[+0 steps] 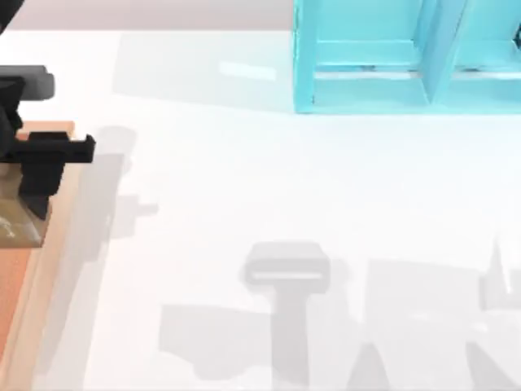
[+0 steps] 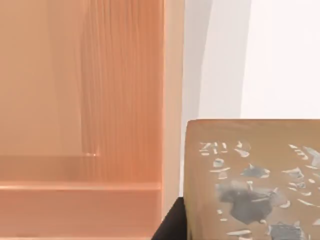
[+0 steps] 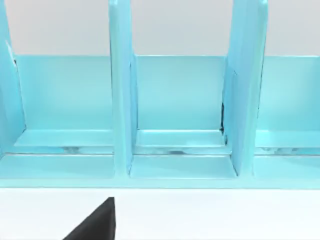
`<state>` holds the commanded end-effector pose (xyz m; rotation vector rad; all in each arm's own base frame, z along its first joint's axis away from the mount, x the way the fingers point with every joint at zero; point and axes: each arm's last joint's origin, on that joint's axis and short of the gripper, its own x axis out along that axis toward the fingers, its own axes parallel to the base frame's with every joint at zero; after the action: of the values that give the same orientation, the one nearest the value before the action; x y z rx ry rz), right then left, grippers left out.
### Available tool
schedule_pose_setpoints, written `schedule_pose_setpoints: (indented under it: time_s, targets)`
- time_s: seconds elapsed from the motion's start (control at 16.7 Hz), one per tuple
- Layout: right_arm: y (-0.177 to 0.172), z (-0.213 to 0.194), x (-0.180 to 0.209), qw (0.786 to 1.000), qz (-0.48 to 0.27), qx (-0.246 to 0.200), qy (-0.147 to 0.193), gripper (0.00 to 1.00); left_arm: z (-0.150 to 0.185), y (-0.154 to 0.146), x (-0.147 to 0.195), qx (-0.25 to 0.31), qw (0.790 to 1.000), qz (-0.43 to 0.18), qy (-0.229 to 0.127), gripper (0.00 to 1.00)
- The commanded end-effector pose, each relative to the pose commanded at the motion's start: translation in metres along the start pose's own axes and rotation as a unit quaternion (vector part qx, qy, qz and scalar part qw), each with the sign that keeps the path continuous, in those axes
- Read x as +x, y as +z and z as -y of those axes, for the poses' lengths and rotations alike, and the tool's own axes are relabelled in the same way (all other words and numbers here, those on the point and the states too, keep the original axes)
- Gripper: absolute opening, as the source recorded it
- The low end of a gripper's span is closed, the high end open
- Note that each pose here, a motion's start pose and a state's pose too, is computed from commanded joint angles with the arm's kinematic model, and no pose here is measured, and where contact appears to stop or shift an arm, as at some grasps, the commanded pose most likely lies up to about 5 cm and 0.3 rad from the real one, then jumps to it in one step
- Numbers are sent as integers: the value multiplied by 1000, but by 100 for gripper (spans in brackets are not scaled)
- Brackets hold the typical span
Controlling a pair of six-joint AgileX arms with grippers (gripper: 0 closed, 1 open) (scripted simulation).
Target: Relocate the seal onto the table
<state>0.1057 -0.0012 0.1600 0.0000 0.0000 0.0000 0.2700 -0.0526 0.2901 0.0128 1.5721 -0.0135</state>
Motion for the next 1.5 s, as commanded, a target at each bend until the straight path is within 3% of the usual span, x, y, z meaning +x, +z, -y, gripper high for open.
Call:
schedule_pose_setpoints:
  time_s: [0.3, 0.6, 0.9, 1.32, 1.5]
  targets:
    - [0, 0, 0, 1000, 0, 0, 0, 100, 39, 38, 8, -3, 1000, 3, -1, 0]
    - [0, 0, 0, 1000, 0, 0, 0, 100, 130, 92, 59, -1, 1000, -10, 5, 0]
    - [0, 0, 0, 1000, 0, 0, 0, 100, 208, 105, 104, 0, 1000, -1, 2, 0]
    - [0, 0, 0, 1000, 0, 0, 0, 100, 214, 106, 112, 0, 1000, 0, 1, 0]
    - [0, 0, 0, 1000, 0, 0, 0, 100, 214, 106, 131, 1, 1000, 6, -3, 0]
